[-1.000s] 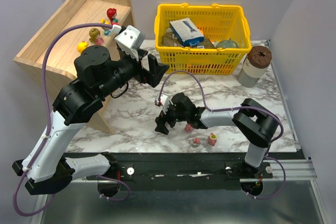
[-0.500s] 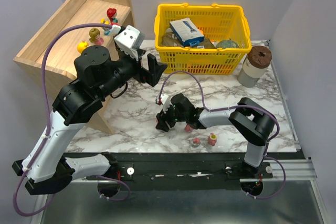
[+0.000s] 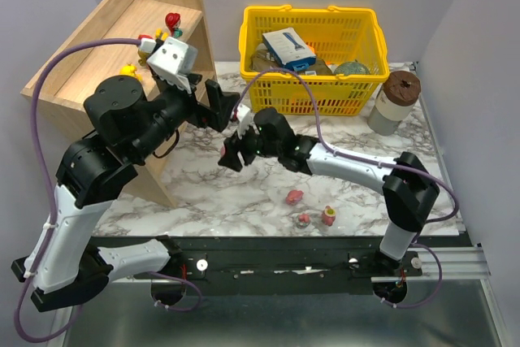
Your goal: Place and organize the plastic toys onto the shelf
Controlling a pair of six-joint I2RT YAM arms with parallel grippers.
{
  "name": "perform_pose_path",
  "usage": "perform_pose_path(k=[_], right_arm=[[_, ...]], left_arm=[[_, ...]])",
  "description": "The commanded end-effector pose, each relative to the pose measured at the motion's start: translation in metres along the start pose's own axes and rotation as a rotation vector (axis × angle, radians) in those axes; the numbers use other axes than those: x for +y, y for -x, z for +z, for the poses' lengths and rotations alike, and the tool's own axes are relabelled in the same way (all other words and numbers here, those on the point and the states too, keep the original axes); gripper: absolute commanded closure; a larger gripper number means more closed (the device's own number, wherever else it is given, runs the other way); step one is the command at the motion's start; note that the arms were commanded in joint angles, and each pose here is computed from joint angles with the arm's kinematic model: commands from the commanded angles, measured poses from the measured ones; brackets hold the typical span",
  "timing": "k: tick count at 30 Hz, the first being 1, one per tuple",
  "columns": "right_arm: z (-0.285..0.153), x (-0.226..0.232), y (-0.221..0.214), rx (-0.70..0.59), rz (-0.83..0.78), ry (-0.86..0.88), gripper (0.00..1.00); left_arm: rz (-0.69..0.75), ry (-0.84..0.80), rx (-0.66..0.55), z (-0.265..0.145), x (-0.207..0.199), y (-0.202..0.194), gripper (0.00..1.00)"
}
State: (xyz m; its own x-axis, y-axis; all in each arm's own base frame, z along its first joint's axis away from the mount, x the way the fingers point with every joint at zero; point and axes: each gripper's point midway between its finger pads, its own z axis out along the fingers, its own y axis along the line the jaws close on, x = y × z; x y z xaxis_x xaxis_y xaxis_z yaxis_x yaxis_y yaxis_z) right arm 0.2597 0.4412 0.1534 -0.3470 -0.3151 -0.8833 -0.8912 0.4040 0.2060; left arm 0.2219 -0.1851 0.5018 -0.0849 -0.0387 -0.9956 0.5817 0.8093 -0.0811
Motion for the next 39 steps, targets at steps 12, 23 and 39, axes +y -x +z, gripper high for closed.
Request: perform_pose_path(k=[12,23,39], right_arm=[[0.030,0.069,0.139,-0.136,-0.080,0.123,0.71],[0.075,0.085,0.155,-0.154,-0.116,0.072,0.71],[0.109,0.087,0.130,-0.110,-0.058,-0.079,0.69]], left_arm=[[-0.005,0.057,-0.095,-0.043,0.015,0.034,0.01],[-0.009,0.064,-0.156,-0.066,0.019,0.047,0.01],[-0.012,0.098,-0.156,-0.077,0.027,0.044,0.01]])
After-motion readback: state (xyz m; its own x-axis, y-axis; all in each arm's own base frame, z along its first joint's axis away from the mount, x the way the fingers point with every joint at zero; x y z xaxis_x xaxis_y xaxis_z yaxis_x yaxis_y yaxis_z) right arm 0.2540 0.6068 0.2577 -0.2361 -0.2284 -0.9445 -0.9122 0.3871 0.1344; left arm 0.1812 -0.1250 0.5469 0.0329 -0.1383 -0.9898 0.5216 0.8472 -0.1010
